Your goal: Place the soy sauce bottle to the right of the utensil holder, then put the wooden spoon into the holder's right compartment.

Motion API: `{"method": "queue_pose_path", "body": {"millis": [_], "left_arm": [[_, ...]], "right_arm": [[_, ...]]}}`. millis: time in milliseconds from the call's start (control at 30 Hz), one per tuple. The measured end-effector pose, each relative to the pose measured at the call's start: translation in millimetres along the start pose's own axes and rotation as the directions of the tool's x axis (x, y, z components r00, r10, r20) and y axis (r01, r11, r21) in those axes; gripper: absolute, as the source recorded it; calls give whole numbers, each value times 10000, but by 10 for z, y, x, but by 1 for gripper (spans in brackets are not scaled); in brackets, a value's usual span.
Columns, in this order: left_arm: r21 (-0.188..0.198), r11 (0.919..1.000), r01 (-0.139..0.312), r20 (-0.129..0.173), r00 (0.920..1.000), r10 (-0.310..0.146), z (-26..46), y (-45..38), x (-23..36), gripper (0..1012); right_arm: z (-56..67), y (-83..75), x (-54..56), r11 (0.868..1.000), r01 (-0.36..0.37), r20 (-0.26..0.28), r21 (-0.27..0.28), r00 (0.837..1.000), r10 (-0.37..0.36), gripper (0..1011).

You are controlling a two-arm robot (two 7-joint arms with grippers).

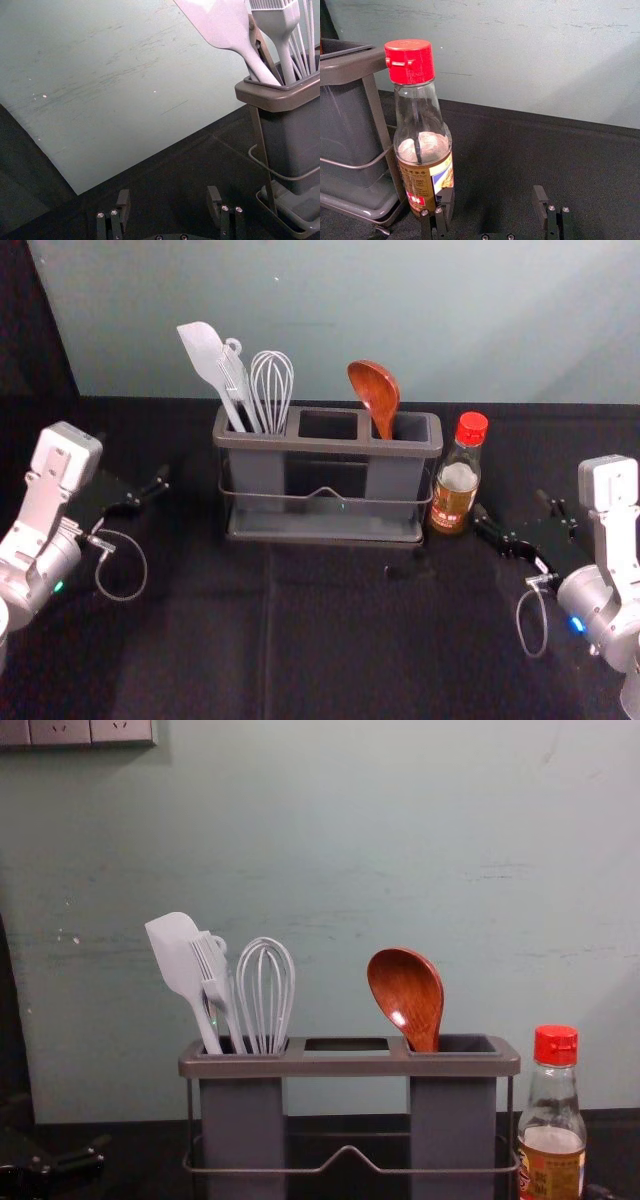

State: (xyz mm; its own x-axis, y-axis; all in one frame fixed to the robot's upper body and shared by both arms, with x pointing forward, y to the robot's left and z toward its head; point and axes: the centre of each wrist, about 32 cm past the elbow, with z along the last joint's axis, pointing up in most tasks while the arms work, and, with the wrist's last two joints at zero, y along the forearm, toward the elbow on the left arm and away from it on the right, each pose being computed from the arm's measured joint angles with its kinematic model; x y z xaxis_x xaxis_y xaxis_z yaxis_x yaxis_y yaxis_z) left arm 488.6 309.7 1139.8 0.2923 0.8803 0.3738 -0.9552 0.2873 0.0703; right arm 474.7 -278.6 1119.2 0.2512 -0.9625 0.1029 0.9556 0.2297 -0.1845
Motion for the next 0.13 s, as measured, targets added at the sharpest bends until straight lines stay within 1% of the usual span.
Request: {"method": "queue_pose_path", "body": {"millis": [133], "left_arm": [[0,10000,0,0,10000,0,0,0,0,1005]], "right_arm": [[0,0,0,10000,0,0,0,10000,0,1002]]}}
